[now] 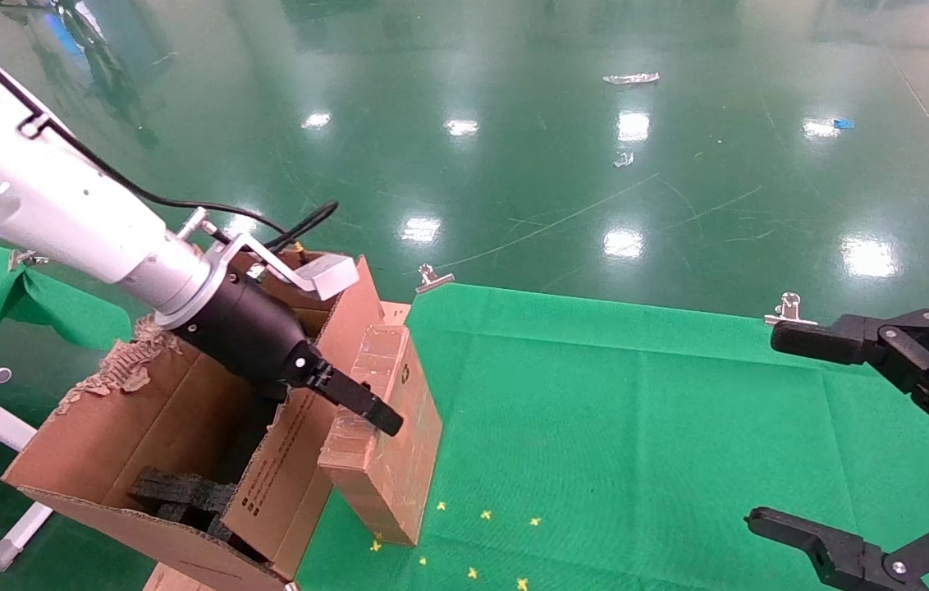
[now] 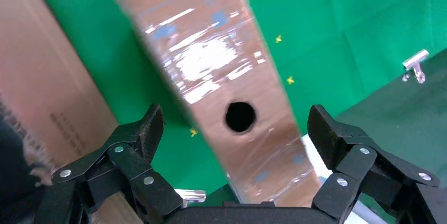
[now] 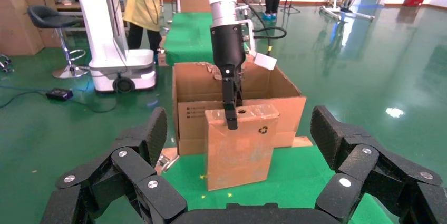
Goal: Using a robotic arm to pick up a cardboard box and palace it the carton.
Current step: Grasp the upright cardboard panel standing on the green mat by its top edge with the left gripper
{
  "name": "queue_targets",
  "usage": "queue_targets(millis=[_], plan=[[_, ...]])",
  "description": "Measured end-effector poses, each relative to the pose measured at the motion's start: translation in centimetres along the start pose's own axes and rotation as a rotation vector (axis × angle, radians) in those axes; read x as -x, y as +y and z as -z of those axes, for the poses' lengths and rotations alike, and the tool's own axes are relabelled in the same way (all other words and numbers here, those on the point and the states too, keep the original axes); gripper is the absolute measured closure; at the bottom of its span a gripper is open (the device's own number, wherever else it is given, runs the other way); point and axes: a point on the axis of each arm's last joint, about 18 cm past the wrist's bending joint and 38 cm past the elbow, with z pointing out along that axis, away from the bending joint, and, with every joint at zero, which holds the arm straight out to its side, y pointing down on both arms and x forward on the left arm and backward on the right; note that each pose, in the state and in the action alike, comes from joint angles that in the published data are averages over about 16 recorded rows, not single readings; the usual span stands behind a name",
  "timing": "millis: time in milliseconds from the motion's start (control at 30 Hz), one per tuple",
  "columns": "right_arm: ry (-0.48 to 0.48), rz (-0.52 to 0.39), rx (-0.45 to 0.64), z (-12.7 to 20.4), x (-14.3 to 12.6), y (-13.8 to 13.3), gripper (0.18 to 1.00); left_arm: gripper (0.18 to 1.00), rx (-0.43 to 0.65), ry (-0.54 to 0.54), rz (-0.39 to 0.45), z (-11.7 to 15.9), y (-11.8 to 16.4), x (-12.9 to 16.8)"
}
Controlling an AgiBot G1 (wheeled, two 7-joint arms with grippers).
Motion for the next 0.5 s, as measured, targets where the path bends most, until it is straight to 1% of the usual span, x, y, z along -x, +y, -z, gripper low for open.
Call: queue_targets(millis=[200, 400, 500], plan=[[0.000, 0.000, 0.000, 0.0, 0.0, 0.0, 0.179, 0.187, 0.020, -0.010, -0.032, 0.3, -0.3, -0.6], [0.000, 0.000, 0.000, 0.0, 0.0, 0.0, 0.189, 0.207, 0.042, -0.030, -0.053, 0.7, -0.2, -1.1], [0.000, 0.000, 0.000, 0.0, 0.0, 0.0, 0.200, 0.231, 0.051, -0.038, -0.059, 0.6, 0.0, -1.3]])
